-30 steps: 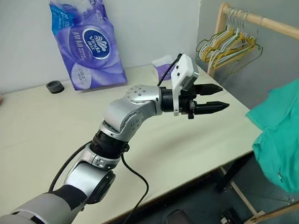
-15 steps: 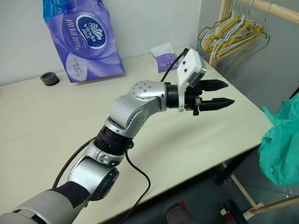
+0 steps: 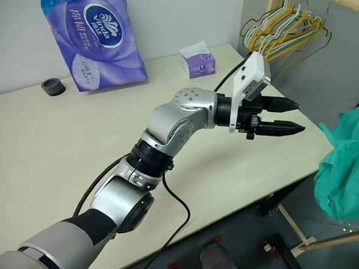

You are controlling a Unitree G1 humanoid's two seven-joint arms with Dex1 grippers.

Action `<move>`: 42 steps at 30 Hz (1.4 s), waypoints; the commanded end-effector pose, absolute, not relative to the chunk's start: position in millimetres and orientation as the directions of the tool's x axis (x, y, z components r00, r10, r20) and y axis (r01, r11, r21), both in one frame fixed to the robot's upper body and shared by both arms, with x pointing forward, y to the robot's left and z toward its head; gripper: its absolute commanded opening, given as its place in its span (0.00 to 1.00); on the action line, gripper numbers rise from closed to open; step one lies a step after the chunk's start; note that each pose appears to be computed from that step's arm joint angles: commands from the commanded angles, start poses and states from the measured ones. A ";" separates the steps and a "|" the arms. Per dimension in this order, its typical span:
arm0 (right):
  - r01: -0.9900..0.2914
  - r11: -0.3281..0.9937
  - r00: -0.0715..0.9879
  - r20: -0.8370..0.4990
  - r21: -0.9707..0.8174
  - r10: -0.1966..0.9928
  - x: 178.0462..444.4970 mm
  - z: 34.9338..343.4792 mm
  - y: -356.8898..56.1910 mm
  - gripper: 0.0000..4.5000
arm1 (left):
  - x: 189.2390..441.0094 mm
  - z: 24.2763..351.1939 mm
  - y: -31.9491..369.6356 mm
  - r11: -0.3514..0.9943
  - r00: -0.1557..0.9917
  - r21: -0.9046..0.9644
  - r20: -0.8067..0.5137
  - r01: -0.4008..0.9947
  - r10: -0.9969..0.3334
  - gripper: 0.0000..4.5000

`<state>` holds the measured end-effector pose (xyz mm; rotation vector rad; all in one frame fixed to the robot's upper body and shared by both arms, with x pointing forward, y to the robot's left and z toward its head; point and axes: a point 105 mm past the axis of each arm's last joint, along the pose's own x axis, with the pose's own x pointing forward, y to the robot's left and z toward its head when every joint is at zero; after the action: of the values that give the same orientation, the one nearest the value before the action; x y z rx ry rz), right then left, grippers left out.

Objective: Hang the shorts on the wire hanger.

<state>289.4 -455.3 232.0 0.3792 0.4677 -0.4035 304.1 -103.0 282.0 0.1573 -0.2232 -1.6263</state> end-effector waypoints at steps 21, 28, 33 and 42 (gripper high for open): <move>0.479 0.876 0.876 -0.030 -0.062 -0.481 293.1 344.0 -450.6 1.00 | 293.6 293.7 -108.7 -0.124 -0.145 0.327 0.040 0.937 -0.989 0.62; 0.509 0.859 0.853 -0.158 0.048 -0.497 292.2 319.3 -454.8 1.00 | 294.3 292.7 -107.6 -0.119 -0.138 0.330 0.035 0.937 -0.990 0.62; 0.515 0.832 0.850 -0.253 0.208 -0.462 291.0 299.6 -450.1 1.00 | 294.5 292.5 -107.4 -0.120 -0.138 0.331 0.032 0.936 -0.990 0.62; 0.504 0.843 0.862 -0.162 0.185 -0.480 292.3 310.9 -445.4 1.00 | 295.1 291.2 -106.9 -0.126 -0.142 0.334 0.025 0.934 -0.989 0.62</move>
<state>298.2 -443.9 284.4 0.2910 0.2201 -0.5130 299.9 -105.7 280.0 0.2053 -0.2556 -1.6821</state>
